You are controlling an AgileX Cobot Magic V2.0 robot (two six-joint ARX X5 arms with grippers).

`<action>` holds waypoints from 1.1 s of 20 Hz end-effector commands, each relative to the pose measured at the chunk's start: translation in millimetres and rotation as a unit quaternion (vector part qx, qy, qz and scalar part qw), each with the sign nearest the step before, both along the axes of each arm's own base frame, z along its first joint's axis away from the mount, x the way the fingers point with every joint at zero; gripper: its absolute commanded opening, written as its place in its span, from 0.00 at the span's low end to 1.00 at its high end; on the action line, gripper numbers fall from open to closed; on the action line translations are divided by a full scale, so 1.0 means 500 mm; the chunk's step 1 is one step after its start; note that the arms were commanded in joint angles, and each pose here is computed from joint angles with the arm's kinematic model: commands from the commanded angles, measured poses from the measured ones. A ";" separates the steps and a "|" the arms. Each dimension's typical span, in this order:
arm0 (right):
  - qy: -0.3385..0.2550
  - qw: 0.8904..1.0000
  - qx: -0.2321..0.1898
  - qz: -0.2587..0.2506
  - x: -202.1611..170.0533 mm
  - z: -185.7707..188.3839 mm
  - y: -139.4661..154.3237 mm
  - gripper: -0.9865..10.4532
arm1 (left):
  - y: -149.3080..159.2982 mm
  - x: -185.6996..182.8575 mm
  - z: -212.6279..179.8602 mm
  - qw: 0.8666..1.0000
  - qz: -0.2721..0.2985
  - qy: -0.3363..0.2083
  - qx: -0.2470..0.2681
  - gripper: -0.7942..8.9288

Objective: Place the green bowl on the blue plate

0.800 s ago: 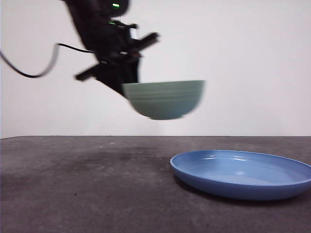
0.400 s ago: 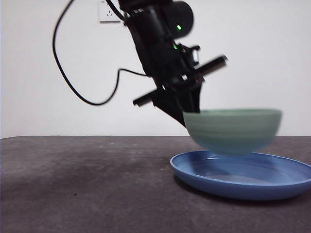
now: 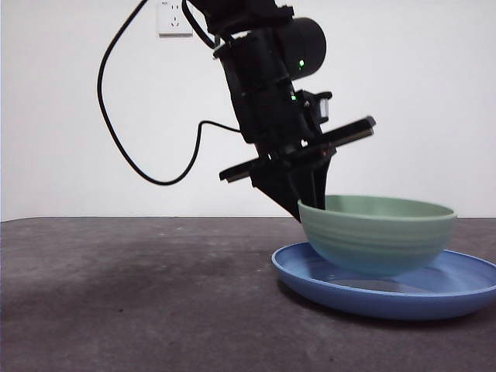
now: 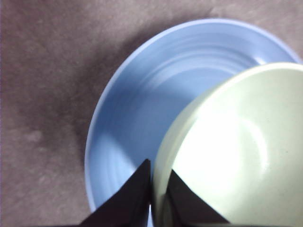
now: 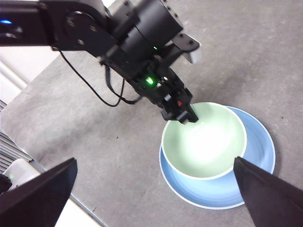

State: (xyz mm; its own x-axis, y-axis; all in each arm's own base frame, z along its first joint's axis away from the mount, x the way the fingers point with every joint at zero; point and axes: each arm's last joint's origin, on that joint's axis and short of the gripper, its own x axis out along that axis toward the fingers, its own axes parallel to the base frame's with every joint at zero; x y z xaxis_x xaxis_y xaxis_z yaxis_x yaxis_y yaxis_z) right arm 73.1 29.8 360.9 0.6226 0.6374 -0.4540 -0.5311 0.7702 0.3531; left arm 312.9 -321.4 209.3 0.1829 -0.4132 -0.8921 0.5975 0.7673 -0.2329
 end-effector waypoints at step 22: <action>-0.007 1.000 0.006 0.001 -0.002 0.010 0.000 0.61 | 0.032 -0.033 0.287 0.995 -0.082 -0.058 -0.002 0.61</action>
